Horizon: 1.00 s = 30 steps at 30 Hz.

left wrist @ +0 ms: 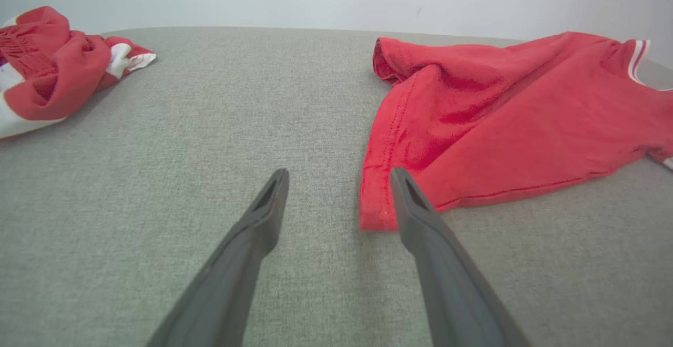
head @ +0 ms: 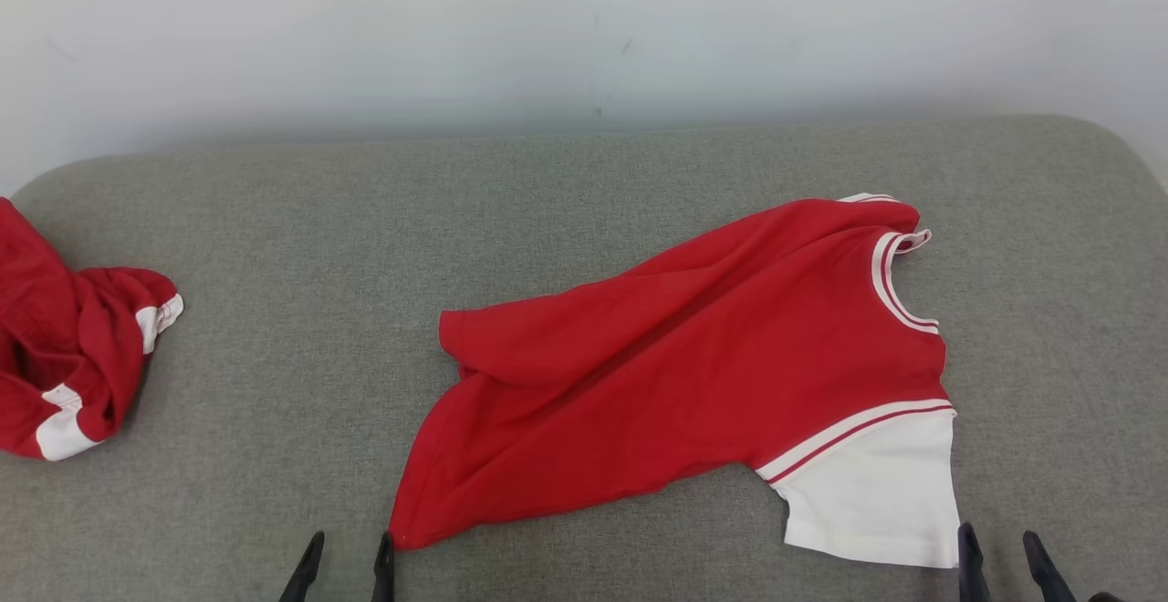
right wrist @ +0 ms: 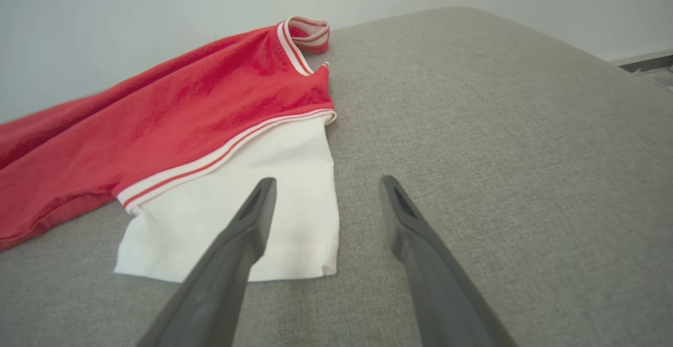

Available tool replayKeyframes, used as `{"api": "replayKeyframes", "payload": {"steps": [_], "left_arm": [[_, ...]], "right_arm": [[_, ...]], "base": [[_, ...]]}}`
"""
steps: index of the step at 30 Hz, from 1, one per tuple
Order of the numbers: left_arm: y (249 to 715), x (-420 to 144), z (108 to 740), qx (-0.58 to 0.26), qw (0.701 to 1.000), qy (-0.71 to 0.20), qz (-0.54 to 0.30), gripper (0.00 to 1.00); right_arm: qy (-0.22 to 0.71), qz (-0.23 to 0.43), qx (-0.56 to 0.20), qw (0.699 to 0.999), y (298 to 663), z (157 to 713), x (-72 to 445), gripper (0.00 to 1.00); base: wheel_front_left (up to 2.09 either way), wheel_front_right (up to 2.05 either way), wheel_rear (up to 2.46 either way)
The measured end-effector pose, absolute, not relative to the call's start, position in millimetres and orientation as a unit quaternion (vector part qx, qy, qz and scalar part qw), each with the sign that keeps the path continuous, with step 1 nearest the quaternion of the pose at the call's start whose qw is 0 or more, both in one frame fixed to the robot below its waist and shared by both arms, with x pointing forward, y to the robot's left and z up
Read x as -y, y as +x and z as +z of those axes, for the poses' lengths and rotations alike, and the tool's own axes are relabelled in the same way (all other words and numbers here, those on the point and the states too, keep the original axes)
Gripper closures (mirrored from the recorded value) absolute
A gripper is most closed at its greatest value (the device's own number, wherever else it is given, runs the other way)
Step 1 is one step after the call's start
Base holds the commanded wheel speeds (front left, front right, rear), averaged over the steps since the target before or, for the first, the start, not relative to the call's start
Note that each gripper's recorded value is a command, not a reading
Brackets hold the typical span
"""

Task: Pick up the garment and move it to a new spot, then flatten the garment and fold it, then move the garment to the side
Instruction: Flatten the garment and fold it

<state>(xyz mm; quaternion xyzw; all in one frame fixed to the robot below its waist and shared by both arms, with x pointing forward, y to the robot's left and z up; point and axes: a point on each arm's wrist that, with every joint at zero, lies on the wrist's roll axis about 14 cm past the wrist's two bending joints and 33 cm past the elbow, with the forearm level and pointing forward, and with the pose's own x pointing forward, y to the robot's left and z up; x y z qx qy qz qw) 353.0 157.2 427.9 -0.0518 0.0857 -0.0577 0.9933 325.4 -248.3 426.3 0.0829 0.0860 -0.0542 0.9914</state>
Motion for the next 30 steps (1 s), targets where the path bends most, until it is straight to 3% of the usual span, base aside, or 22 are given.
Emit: {"api": "replayKeyframes", "payload": {"steps": [21, 22, 23, 24, 30], "left_arm": [[371.7, -130.4, 391.9, -0.149, 0.982, -0.044, -0.109, 0.0], [371.4, -128.9, 390.8, -0.152, 0.981, -0.043, -0.111, 0.05], [371.5, -127.5, 391.6, -0.15, 0.981, -0.043, -0.114, 0.33], [372.0, -126.9, 392.5, -0.149, 0.981, -0.047, -0.114, 1.0], [364.5, -127.6, 388.7, -0.158, 0.98, -0.054, -0.11, 1.0]], "right_arm": [[0.084, -0.037, -0.194, 0.977, 333.4, 369.3, 236.0, 0.0], [0.087, -0.035, -0.198, 0.976, 333.1, 367.5, 233.9, 0.39], [0.089, -0.032, -0.2, 0.975, 333.3, 366.6, 231.9, 1.0], [0.091, -0.032, -0.201, 0.975, 333.3, 366.3, 231.3, 1.0], [0.099, -0.029, -0.184, 0.977, 334.7, 374.9, 230.8, 1.0]], "base": [[0.0, 0.0, 0.0], [0.0, 0.0, 0.0], [0.0, 0.0, 0.0], [0.0, 0.0, 0.0], [0.0, 0.0, 0.0]]}}
